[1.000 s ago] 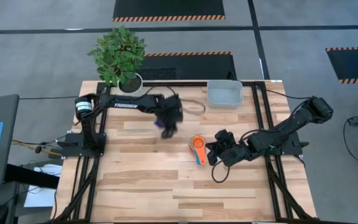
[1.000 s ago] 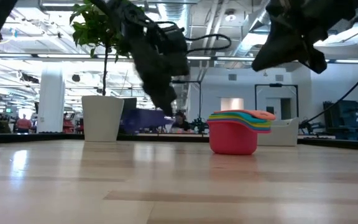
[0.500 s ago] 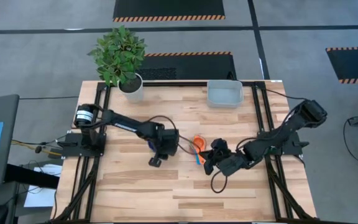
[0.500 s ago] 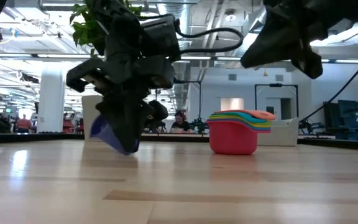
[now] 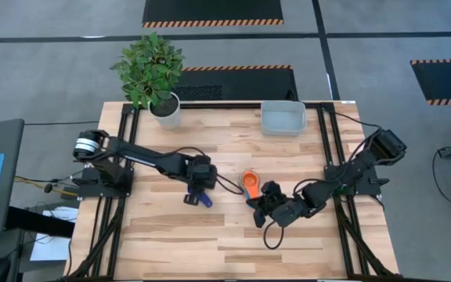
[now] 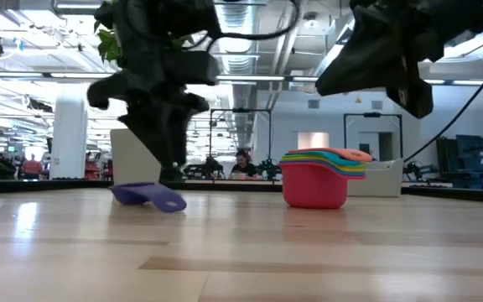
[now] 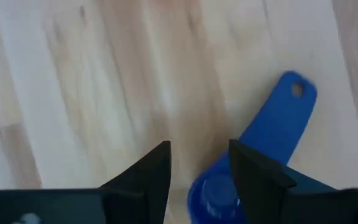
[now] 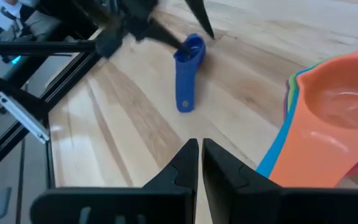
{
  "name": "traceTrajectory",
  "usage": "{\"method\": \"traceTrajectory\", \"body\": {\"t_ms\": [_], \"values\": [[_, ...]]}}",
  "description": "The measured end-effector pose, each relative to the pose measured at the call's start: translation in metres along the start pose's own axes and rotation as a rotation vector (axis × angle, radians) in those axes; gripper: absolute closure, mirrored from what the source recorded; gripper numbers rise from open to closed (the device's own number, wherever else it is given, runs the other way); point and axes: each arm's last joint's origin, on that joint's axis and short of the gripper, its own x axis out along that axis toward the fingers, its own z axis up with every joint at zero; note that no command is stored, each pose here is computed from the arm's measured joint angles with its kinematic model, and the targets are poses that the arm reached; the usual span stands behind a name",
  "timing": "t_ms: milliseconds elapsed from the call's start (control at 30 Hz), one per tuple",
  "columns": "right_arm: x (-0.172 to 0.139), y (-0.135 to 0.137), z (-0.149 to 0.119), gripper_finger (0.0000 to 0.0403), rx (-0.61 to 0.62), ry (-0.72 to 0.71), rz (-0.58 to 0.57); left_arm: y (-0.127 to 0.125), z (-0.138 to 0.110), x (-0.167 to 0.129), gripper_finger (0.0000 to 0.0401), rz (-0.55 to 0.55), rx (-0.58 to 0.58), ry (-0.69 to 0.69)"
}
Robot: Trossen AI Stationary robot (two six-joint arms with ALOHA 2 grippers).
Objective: Nest measuring cups in basket
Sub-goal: Stack the dark blue measuring cup on top of the orange measuring cup
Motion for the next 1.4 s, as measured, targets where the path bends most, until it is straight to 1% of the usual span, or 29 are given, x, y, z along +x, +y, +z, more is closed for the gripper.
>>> {"method": "traceTrajectory", "body": {"t_ms": [133, 300, 433, 567, 667, 800, 833, 933, 1000, 1100, 1233, 1300, 1400], "values": [[-0.003, 0.003, -0.004, 0.0356, -0.007, 0.007, 0.017, 0.005, -0.025, -0.004, 0.0257, 0.000, -0.030, 0.016], [-0.006, 0.004, -0.006, 0.0356, -0.011, 0.012, 0.026, 0.012, -0.055, 0.005, 0.0268, 0.001, -0.077, 0.005], [-0.005, 0.004, -0.006, 0.0356, -0.008, 0.005, 0.026, 0.013, -0.065, 0.015, 0.0275, -0.024, -0.075, -0.026], [-0.004, 0.004, -0.004, 0.0356, -0.005, 0.001, 0.021, 0.011, -0.068, 0.021, 0.0289, -0.048, -0.062, -0.044], [-0.004, 0.003, -0.004, 0.0356, -0.004, -0.001, 0.020, 0.011, -0.068, 0.021, 0.0314, -0.048, -0.069, -0.049], [-0.004, 0.003, -0.004, 0.0356, -0.004, -0.001, 0.020, 0.011, -0.067, 0.021, 0.0377, -0.047, -0.086, -0.055], [-0.004, 0.003, -0.004, 0.0356, -0.004, -0.001, 0.020, 0.011, -0.067, 0.021, 0.0388, -0.047, -0.090, -0.060], [-0.005, 0.004, -0.005, 0.0356, -0.008, 0.002, 0.024, 0.013, -0.062, 0.019, 0.0392, -0.042, -0.096, -0.084], [-0.010, 0.006, -0.005, 0.0356, -0.019, 0.004, 0.032, 0.015, -0.054, 0.014, 0.0396, -0.035, -0.084, -0.109], [-0.021, 0.011, -0.003, 0.0356, -0.037, -0.016, 0.062, 0.021, -0.036, 0.002, 0.0398, -0.016, -0.059, -0.176], [-0.043, 0.019, -0.003, 0.0356, -0.079, -0.082, 0.089, 0.032, -0.004, -0.024, 0.0399, 0.026, -0.017, -0.306], [-0.056, 0.021, -0.006, 0.0356, -0.107, -0.124, 0.088, 0.037, 0.011, -0.035, 0.0400, 0.047, 0.009, -0.368], [-0.071, 0.021, -0.011, 0.0356, -0.145, -0.179, 0.064, 0.044, 0.032, -0.045, 0.0400, 0.062, 0.069, -0.420]]}}
